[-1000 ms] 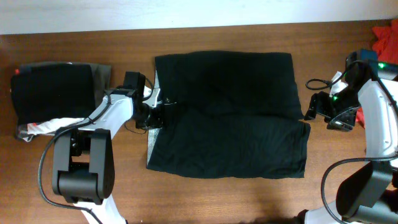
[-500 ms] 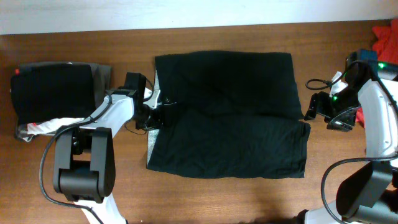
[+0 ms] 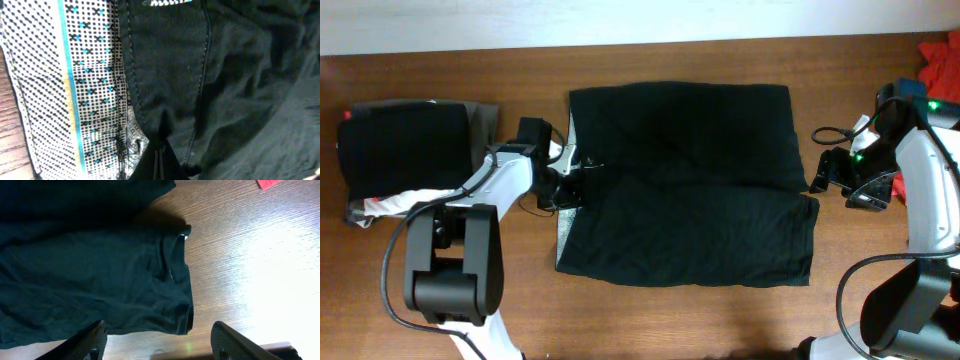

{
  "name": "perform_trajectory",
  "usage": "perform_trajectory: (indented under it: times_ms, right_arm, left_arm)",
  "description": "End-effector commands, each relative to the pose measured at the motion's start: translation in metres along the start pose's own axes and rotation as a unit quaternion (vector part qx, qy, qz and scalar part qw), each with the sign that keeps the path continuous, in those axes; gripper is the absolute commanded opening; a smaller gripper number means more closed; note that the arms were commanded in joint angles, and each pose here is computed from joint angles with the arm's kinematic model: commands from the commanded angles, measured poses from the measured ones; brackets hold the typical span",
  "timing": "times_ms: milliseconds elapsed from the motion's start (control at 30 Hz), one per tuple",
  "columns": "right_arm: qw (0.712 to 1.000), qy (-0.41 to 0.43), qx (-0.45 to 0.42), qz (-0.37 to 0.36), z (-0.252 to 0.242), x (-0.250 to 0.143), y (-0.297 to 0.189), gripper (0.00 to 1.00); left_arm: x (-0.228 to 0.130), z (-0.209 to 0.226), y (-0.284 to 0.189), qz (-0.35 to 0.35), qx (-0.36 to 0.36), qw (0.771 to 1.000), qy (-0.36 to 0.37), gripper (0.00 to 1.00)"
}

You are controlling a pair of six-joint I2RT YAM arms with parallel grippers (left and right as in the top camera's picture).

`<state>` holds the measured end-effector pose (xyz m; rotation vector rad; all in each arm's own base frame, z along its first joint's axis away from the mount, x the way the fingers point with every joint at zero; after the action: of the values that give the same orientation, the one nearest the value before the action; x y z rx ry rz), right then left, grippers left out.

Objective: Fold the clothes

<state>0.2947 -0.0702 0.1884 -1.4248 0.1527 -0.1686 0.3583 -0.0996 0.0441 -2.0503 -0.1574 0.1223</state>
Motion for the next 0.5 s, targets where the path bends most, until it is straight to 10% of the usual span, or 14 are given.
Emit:
perform_trajectory:
  times_ms: [0, 467]
  right_arm:
    - [1.0, 0.004, -0.007, -0.004, -0.003, -0.001, -0.004, 0.71]
    - [1.0, 0.004, -0.008, -0.003, -0.004, -0.001, -0.004, 0.71]
  left_arm:
    - [-0.005, 0.0, 0.001, 0.018, -0.028, 0.999, -0.012, 0.0]
    - [0.005, 0.01, -0.031, -0.018, -0.034, 0.999, -0.031, 0.0]
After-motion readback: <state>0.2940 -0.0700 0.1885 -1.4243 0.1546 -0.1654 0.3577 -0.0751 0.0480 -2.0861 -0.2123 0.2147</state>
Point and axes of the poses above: each gripper's point midway between its finger pads, its own y axis out along the fingers, its own z axis along the line the jaws close on, x = y × z, the point moved 4 cm from there along -y, back along the fingers, and after that the axes turned 11 degrees about -y, right-handed, at the moved point
